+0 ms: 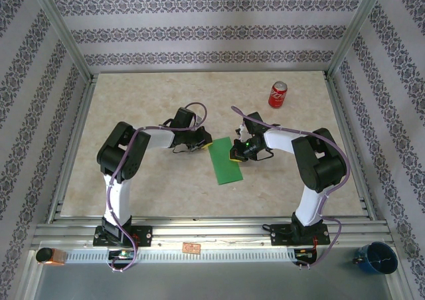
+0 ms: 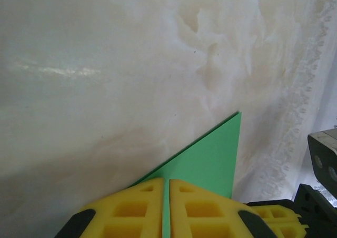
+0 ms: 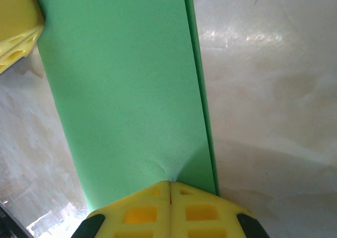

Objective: Fold a paper plane with a square sheet of paper (pick it up from the middle)
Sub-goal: First fold the square sheet of paper in half at the center of the table.

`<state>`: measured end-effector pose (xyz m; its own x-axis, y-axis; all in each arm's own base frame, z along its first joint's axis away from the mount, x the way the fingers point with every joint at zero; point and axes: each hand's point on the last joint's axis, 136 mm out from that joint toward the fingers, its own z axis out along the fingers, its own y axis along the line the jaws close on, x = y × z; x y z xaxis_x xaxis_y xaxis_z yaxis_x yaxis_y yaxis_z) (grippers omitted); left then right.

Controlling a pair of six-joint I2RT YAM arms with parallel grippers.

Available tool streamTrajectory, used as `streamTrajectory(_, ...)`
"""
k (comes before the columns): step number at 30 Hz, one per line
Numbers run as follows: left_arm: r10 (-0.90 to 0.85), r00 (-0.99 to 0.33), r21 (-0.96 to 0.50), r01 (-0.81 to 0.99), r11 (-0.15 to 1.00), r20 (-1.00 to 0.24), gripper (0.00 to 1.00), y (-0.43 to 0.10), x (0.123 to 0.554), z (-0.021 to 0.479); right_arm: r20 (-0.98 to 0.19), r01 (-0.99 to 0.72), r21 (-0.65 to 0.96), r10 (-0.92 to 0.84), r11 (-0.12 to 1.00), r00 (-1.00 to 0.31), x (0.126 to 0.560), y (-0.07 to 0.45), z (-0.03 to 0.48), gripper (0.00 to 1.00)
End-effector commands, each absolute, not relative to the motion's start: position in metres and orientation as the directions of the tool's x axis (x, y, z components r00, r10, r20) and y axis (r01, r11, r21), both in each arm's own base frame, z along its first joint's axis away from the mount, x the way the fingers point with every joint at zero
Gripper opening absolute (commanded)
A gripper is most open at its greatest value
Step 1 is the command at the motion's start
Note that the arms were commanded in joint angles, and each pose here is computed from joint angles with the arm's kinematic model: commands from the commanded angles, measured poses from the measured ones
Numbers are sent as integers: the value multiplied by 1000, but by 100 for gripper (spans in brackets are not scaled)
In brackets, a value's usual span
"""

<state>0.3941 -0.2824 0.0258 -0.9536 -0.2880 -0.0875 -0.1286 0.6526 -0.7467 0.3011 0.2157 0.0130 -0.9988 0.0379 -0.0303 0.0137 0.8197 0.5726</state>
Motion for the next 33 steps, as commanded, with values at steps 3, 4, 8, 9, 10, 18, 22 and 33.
streamTrajectory(3, -300, -946, -763, -102, 639, -125, 13, -279, 390, 64, 90, 108, 438, 76, 892, -993, 273, 185, -22, 0)
streamTrajectory(4, -296, -947, -770, -95, 631, -126, 13, -283, 386, 68, 90, 108, 438, 76, 892, -993, 273, 185, -21, 0)
streamTrajectory(8, -259, -959, -783, -73, 617, -115, 8, -302, 365, 69, 89, 106, 438, 74, 892, -993, 273, 186, -21, 0)
streamTrajectory(9, -253, -961, -783, -74, 618, -109, 6, -306, 359, 67, 90, 106, 438, 74, 893, -993, 273, 185, -21, 0)
streamTrajectory(10, -250, -963, -783, -77, 617, -102, 5, -310, 354, 63, 89, 107, 438, 75, 893, -993, 273, 185, -21, 0)
streamTrajectory(18, -227, -973, -755, -116, 645, -45, 3, -315, 324, 25, 89, 106, 437, 74, 893, -993, 273, 185, -21, 0)
streamTrajectory(22, -224, -974, -714, -146, 684, -16, 3, -303, 309, 1, 89, 108, 435, 77, 894, -993, 274, 185, -21, 0)
streamTrajectory(33, -169, -981, -743, -47, 668, -90, 11, -315, 305, 49, 84, 111, 432, 82, 895, -993, 273, 184, -21, 0)
